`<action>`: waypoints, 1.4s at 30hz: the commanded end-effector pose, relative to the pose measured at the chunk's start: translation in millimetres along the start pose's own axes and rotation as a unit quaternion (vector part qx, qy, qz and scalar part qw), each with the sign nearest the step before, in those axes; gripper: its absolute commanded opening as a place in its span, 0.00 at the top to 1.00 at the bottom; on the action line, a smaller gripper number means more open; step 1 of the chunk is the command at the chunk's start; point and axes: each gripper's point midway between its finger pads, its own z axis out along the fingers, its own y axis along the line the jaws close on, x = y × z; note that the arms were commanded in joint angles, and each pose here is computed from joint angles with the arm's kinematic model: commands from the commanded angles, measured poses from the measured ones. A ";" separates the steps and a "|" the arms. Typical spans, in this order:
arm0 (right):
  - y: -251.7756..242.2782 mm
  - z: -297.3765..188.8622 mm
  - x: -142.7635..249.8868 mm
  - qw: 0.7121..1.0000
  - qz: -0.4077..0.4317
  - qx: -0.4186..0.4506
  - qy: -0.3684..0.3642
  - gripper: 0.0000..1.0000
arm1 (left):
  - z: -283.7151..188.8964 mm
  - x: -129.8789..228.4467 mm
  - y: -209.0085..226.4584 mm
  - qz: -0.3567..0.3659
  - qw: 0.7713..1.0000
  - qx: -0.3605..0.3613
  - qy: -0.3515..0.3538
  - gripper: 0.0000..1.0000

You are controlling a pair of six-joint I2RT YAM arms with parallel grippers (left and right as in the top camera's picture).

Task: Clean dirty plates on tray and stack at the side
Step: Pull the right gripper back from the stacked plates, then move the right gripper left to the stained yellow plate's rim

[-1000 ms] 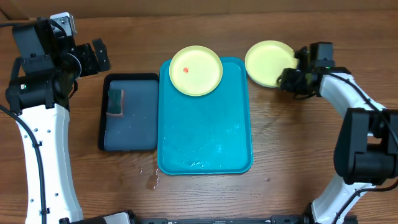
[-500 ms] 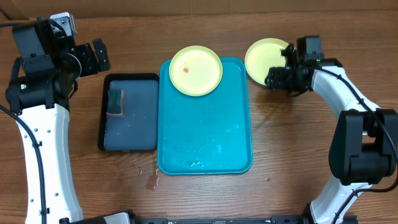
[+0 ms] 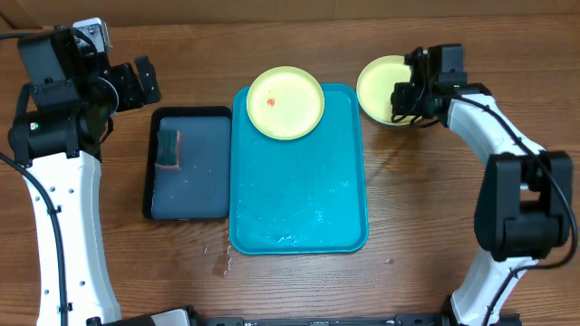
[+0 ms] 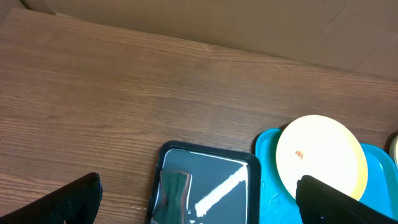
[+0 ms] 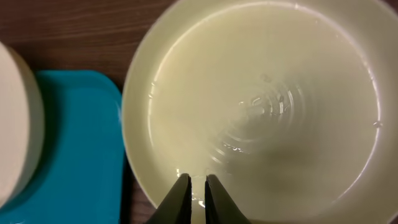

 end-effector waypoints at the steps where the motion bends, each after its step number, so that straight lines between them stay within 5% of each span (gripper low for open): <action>1: -10.2 9.0 4.8 1.000 0.003 0.023 0.011 0.89 | 1.7 -0.9 -3.3 -0.007 1.000 0.006 0.001 0.00; 21: -16.1 -5.6 66.8 0.989 0.038 0.037 0.138 0.87 | 1.7 -0.9 -3.3 -0.007 1.000 0.006 0.001 0.00; 31: 5.2 -55.8 32.1 0.996 0.023 0.021 0.081 0.83 | 1.7 -0.9 -3.3 -0.007 1.000 0.006 0.001 0.00; 37: 76.8 -100.3 -10.0 0.993 -0.008 -0.116 0.020 0.53 | 1.7 -0.9 -3.3 -0.007 1.000 0.006 0.001 0.00; 40: 112.3 -108.1 -22.2 0.985 -0.013 -0.172 -0.001 0.00 | 1.7 -0.9 -3.3 -0.007 1.000 0.006 0.001 0.00; 42: 126.8 -105.5 -25.8 0.983 -0.016 -0.185 -0.011 0.01 | 1.7 -0.9 -3.3 -0.007 1.000 0.006 0.001 0.00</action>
